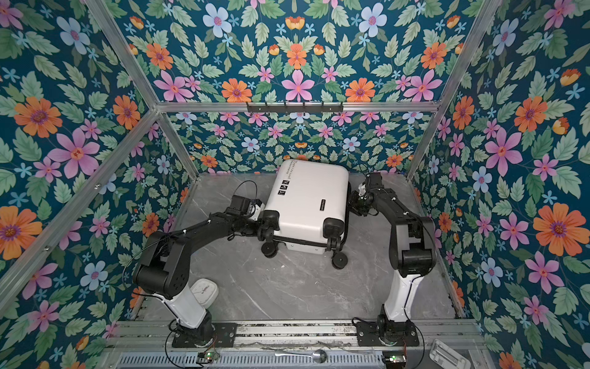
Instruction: Pack the luggage
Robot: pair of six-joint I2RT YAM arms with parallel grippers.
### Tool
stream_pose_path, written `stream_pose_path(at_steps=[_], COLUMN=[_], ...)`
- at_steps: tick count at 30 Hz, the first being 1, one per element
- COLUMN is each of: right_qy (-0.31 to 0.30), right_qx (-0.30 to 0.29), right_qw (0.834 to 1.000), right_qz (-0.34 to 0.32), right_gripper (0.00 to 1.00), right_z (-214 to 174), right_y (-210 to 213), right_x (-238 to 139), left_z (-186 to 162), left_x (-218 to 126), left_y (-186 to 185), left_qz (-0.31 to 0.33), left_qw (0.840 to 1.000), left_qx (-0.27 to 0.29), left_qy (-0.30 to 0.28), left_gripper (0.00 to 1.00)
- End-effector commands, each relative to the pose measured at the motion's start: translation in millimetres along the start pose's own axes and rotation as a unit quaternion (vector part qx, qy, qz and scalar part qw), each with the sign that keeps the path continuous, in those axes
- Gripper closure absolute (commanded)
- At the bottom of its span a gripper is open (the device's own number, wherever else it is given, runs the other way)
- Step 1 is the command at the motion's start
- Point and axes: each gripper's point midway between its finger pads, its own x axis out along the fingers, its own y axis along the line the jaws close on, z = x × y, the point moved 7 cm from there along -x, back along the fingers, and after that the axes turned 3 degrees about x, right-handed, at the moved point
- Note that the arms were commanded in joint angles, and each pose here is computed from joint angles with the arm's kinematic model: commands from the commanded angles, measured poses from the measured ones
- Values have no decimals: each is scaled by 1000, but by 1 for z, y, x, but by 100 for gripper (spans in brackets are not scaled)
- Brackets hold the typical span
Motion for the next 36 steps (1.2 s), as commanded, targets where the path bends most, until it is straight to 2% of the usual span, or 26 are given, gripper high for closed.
stream_pose_path(at_steps=[1, 7, 13, 19, 23, 24, 26, 28, 29, 30, 34, 35, 36], right_qy=[73, 52, -12, -76, -133, -156, -171, -172, -176, -177, -198, -209, -218], right_qx=[-15, -20, -30, -61, -76, -85, -96, -110, -119, -125, -134, -126, -113], right_qw=[995, 998, 999, 991, 982, 979, 977, 976, 974, 974, 969, 968, 968], right_qz=[69, 34, -35, -94, -113, -103, -89, -78, -74, -72, -60, -60, -58], right_gripper=[60, 58, 53, 53, 53, 50, 35, 29, 20, 2, 1, 1, 1], right_z=[-12, 9, 25, 18, 0, -7, -20, -33, -39, -46, -61, -63, -64], right_y=[30, 31, 21, 23, 24, 29, 33, 38, 40, 39, 39, 38, 36], right_x=[14, 13, -26, -77, -118, -136, -152, -166, -173, -178, -196, -199, -202], left_z=[5, -2, -6, 1, 3, 2, 0, -3, -4, -5, -2, -1, 1], left_x=[5, 3, -21, -61, -89, -96, -107, -117, -122, -127, -142, -146, -150], left_y=[-23, -20, -14, -15, -16, -15, -14, -13, -13, -12, -11, -6, -1], left_qz=[-33, -6, 55, 103, 135, 144, 154, 162, 167, 170, 190, 213, 236], left_qw=[999, 999, 996, 983, 966, 961, 953, 946, 941, 937, 922, 914, 905], left_qx=[22, 4, -2, 5, 5, 2, -2, -4, -5, -7, -19, -44, -74], left_qy=[-28, -41, -72, -154, -219, -235, -261, -282, -293, -305, -336, -343, -347], left_gripper=[80, 81, 81, 76, 63, 60, 53, 46, 41, 38, 23, 17, 16])
